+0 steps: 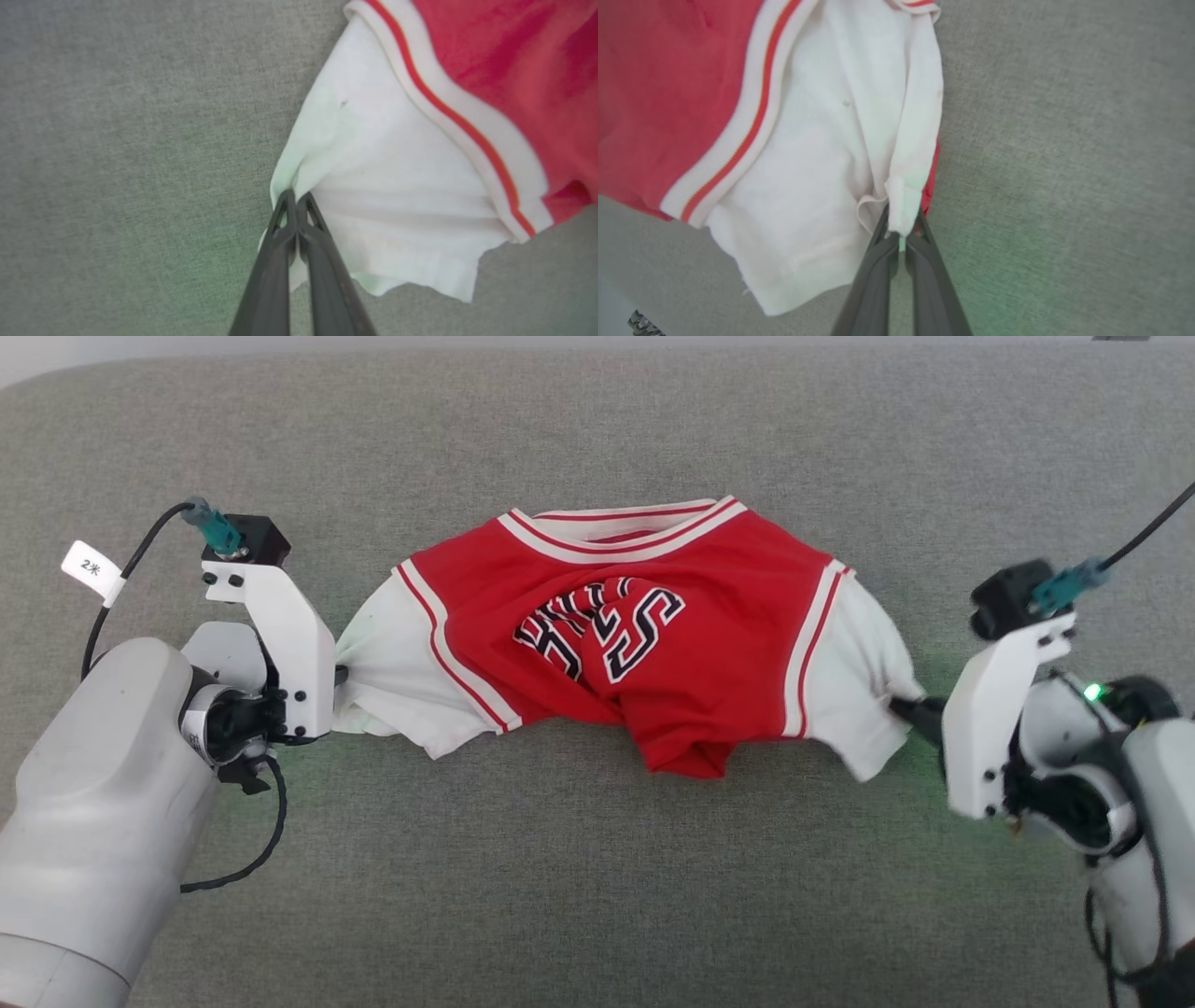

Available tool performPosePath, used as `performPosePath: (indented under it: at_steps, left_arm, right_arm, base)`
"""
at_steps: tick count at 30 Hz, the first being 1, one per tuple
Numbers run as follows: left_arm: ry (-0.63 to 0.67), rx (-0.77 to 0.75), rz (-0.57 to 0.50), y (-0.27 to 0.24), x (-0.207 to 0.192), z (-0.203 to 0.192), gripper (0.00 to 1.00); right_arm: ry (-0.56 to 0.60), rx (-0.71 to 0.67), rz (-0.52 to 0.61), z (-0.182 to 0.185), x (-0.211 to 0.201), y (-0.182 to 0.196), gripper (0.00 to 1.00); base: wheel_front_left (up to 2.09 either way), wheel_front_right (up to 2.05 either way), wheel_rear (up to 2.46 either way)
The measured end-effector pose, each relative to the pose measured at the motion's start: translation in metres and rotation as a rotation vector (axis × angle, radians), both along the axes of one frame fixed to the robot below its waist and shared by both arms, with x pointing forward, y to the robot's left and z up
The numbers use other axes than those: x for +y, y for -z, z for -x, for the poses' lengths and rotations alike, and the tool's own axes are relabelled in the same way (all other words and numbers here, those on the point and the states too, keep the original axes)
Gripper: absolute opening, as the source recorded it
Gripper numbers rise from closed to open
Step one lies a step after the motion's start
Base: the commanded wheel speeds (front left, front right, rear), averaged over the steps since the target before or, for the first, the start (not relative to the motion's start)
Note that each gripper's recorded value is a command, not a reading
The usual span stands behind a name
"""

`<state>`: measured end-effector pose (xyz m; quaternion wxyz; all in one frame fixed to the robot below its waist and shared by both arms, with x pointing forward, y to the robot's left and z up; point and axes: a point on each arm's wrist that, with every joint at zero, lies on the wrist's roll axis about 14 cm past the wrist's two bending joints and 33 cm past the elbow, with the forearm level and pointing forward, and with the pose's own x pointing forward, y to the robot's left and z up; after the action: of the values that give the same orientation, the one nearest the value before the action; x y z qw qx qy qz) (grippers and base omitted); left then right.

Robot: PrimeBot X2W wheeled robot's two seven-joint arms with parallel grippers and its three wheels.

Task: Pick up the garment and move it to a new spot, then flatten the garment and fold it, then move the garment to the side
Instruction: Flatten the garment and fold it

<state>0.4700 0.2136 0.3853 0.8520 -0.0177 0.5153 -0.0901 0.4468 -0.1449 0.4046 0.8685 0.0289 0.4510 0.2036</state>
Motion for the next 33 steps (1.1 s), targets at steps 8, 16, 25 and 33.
performPosePath:
  at_steps: [8,16,25,33]
  left_arm:
    - [0.002,-0.020,0.006,-0.001,-0.001,-0.004,0.91]
    - [-0.011,-0.107,0.016,-0.017,0.004,-0.008,1.00]
    - [0.004,-0.335,0.026,-0.048,0.006,-0.010,1.00]
    - [0.018,-0.627,0.040,-0.080,-0.001,-0.005,1.00]
  right_arm:
    - [-0.002,0.009,-0.036,0.014,0.011,0.004,0.23]
    - [0.027,-0.041,-0.048,0.018,0.008,-0.007,1.00]
    - [0.059,-0.105,-0.065,0.024,0.005,-0.020,1.00]
    - [0.093,-0.189,-0.088,0.025,0.003,-0.034,1.00]
  base:
    - [0.00,0.00,0.00]
    - [0.00,0.00,0.00]
    - [0.00,0.00,0.00]
    - [0.00,0.00,0.00]
